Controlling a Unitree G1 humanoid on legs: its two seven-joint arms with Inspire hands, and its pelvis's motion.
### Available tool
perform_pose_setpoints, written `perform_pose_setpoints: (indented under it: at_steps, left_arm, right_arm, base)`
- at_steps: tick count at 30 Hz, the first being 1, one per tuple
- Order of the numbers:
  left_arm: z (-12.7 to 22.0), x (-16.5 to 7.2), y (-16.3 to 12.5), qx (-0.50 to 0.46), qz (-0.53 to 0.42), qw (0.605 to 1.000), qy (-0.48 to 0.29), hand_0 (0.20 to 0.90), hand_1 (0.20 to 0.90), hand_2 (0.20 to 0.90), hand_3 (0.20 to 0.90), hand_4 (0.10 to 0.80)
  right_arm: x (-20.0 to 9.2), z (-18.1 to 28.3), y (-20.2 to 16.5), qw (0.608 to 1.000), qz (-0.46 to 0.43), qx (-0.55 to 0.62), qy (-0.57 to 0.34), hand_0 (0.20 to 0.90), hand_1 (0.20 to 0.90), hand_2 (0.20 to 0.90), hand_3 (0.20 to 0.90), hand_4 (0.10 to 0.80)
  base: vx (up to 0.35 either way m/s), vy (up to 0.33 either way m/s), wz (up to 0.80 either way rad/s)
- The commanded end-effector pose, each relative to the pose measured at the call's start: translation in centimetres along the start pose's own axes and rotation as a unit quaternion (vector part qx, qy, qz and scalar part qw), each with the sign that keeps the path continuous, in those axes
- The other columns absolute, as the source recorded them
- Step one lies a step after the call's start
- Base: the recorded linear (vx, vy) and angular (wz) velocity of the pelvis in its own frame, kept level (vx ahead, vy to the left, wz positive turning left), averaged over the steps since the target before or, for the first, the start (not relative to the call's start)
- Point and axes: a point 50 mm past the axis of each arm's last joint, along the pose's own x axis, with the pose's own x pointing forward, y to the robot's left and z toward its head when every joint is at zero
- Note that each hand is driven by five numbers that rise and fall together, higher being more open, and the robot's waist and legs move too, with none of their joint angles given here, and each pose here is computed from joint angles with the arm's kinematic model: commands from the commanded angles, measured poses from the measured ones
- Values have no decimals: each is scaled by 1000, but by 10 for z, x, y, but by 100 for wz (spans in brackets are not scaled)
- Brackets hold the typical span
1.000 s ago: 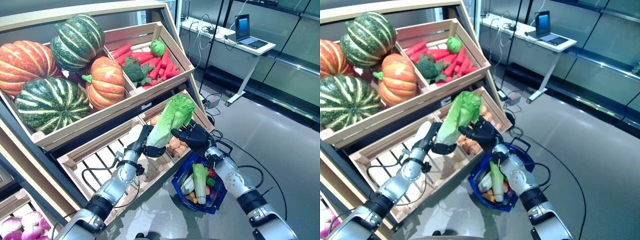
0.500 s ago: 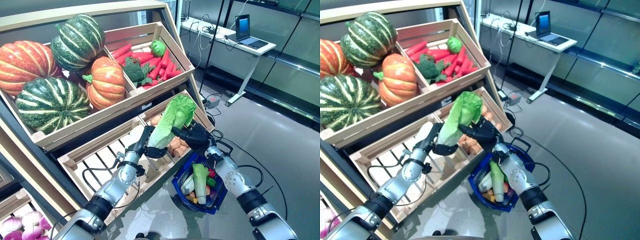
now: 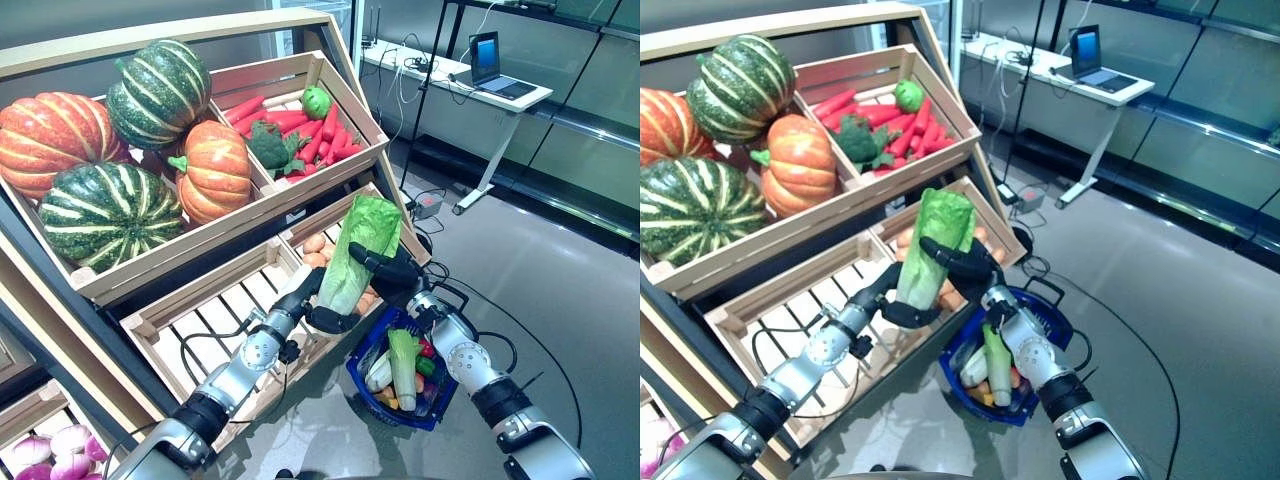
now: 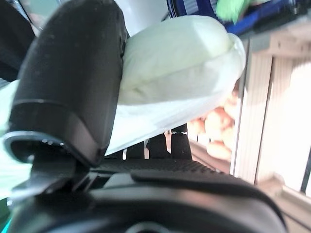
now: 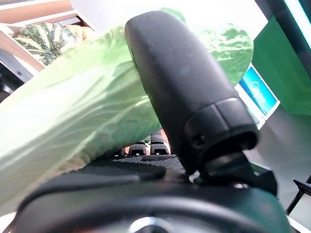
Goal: Put vegetables into the basket
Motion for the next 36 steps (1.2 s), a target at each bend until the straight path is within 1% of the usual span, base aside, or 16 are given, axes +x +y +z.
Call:
perform_pose_setpoints:
  at_steps: [1, 5, 9, 10, 11, 12, 13, 25, 26, 28, 29, 31, 32, 33, 34, 36]
  left_arm:
    - [47, 11, -65, 16, -224, 969, -107, 300, 300, 300, 300, 400]
    - [40, 8, -73, -8, -270, 960, -79, 300, 300, 300, 300, 400]
    - [37, 8, -73, -10, -270, 960, -71, 300, 300, 300, 300, 400]
    - [37, 9, -72, -10, -269, 960, -72, 300, 300, 300, 300, 400]
    - [37, 9, -72, -10, -269, 960, -72, 300, 300, 300, 300, 400]
    - [38, 9, -70, -10, -267, 961, -73, 300, 300, 300, 300, 400]
    - [38, 9, -70, -10, -266, 961, -74, 300, 300, 300, 300, 400]
    - [39, 12, -54, -8, -217, 973, -75, 300, 300, 300, 300, 400]
    - [38, 12, -53, -8, -213, 974, -74, 307, 307, 307, 307, 405]
    - [35, 10, -50, -4, -207, 976, -71, 368, 368, 368, 368, 445]
    - [33, 9, -45, -3, -200, 977, -68, 331, 331, 331, 331, 420]
    - [31, 8, -39, -2, -188, 980, -65, 408, 408, 408, 408, 472]
    - [31, 8, -39, -2, -188, 980, -65, 524, 524, 524, 524, 549]
    - [29, 8, -36, -2, -181, 982, -60, 745, 745, 745, 745, 696]
    - [27, 7, -33, -4, -172, 983, -59, 900, 900, 900, 900, 800]
    - [24, 5, -28, -1, -160, 986, -57, 900, 900, 900, 900, 800]
  right_arm:
    - [51, 45, 91, 962, 250, 25, -109, 900, 900, 900, 900, 800]
    - [51, 45, 98, 955, 277, 26, -105, 900, 900, 900, 900, 800]
    - [51, 43, 103, 951, 293, 22, -97, 900, 900, 900, 900, 800]
    - [51, 43, 104, 951, 294, 21, -96, 747, 747, 747, 747, 698]
    - [51, 43, 104, 951, 295, 21, -96, 554, 554, 554, 554, 569]
    - [51, 43, 104, 950, 297, 22, -97, 474, 474, 474, 474, 516]
    - [51, 43, 104, 950, 297, 22, -96, 300, 300, 300, 300, 400]
    - [52, 46, 90, 968, 237, -35, -72, 300, 300, 300, 300, 400]
    - [51, 48, 88, 970, 230, -41, -72, 300, 300, 300, 300, 400]
    - [50, 54, 85, 971, 221, -47, -79, 300, 300, 300, 300, 400]
    - [48, 60, 83, 972, 214, -53, -87, 300, 300, 300, 300, 400]
    - [47, 67, 82, 972, 206, -63, -95, 300, 300, 300, 300, 400]
    - [47, 68, 82, 972, 206, -63, -95, 300, 300, 300, 300, 400]
    - [47, 70, 81, 972, 201, -71, -96, 300, 300, 300, 300, 400]
    - [45, 75, 79, 973, 193, -83, -98, 300, 300, 300, 300, 400]
    - [43, 81, 74, 974, 175, -101, -104, 300, 300, 300, 300, 400]
  base:
    - [0, 0, 0]
    - [0, 0, 0]
    - [0, 0, 0]
    - [0, 0, 0]
    - [0, 0, 0]
    - [0, 0, 0]
    - [0, 0, 0]
    - [0, 0, 0]
    - [0, 0, 0]
    - [0, 0, 0]
    - [0, 0, 0]
    - [0, 0, 0]
    - [0, 0, 0]
    - [0, 0, 0]
    - [0, 0, 0]
    - [0, 0, 0]
